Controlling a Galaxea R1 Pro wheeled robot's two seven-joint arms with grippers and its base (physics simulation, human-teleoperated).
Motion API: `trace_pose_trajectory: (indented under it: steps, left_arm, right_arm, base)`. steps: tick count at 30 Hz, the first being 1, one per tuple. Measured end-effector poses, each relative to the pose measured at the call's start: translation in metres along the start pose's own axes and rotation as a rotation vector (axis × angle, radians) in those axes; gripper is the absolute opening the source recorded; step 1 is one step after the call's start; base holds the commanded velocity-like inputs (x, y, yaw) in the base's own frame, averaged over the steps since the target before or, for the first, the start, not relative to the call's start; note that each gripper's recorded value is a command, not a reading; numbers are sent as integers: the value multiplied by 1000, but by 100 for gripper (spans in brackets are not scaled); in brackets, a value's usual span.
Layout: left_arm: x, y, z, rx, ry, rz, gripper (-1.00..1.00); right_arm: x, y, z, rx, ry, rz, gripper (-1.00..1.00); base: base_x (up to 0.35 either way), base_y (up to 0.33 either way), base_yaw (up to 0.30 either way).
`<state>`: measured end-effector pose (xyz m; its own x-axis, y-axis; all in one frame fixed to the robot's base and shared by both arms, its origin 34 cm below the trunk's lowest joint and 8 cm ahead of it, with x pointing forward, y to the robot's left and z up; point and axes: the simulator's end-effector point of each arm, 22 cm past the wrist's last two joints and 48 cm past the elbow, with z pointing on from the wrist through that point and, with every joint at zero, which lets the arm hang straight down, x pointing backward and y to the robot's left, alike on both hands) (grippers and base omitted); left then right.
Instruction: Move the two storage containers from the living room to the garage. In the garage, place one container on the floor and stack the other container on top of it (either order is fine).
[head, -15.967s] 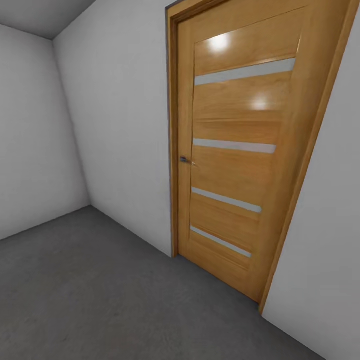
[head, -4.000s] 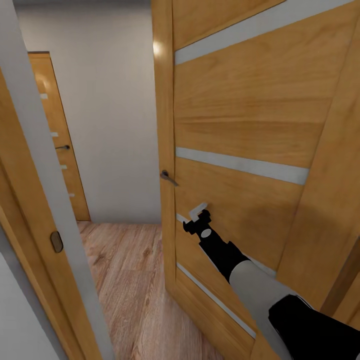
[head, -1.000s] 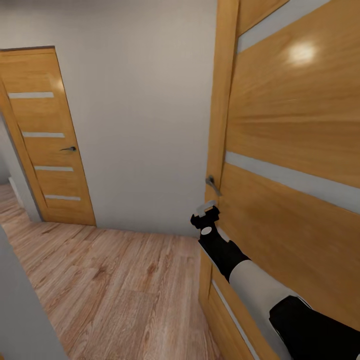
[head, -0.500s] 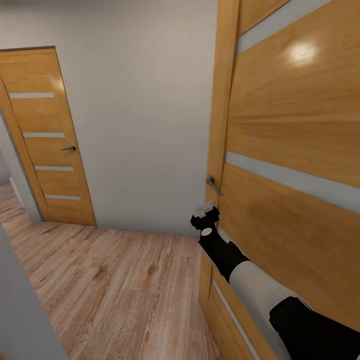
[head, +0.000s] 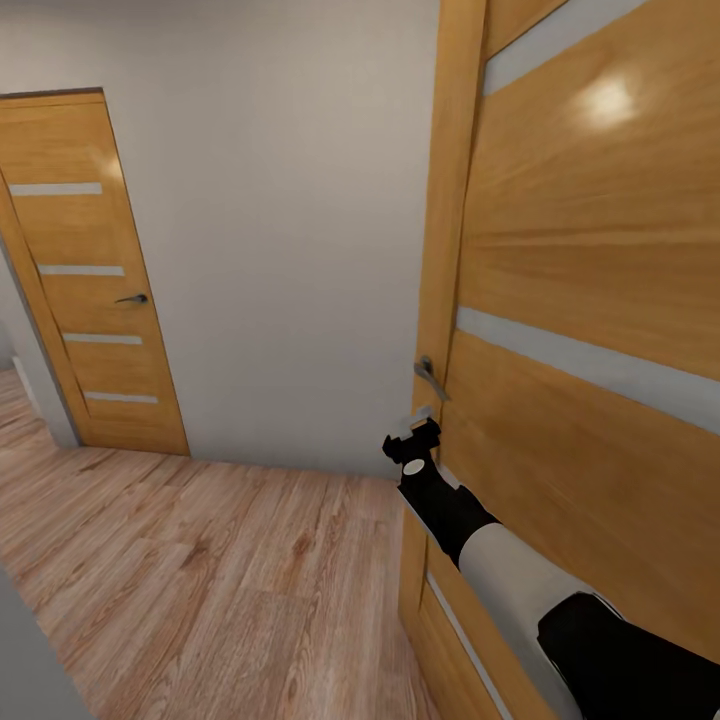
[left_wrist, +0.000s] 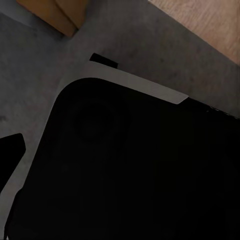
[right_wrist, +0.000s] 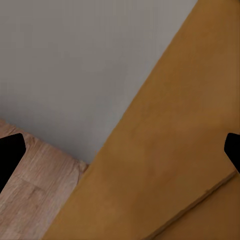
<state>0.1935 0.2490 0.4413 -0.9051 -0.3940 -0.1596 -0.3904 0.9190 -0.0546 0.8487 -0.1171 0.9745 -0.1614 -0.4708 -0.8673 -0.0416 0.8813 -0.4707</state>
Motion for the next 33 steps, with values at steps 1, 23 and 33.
trace_pose_trajectory:
  steps: [1, 23, 33]
  left_arm:
    - [0, 0, 0, 0, 0, -1, 100]
    - [2, -1, 0, -4, 3, -1, 100]
    - [2, 0, 0, -5, 4, -1, 100]
  right_arm:
    - [0, 0, 0, 0, 0, 0, 100]
    - [0, -3, 0, 12, -2, -5, 100]
    - [5, -2, 0, 12, 10, -9, 100]
  base:
    - [14, 0, 0]
    - [1, -50, 0]
    - [0, 0, 0]
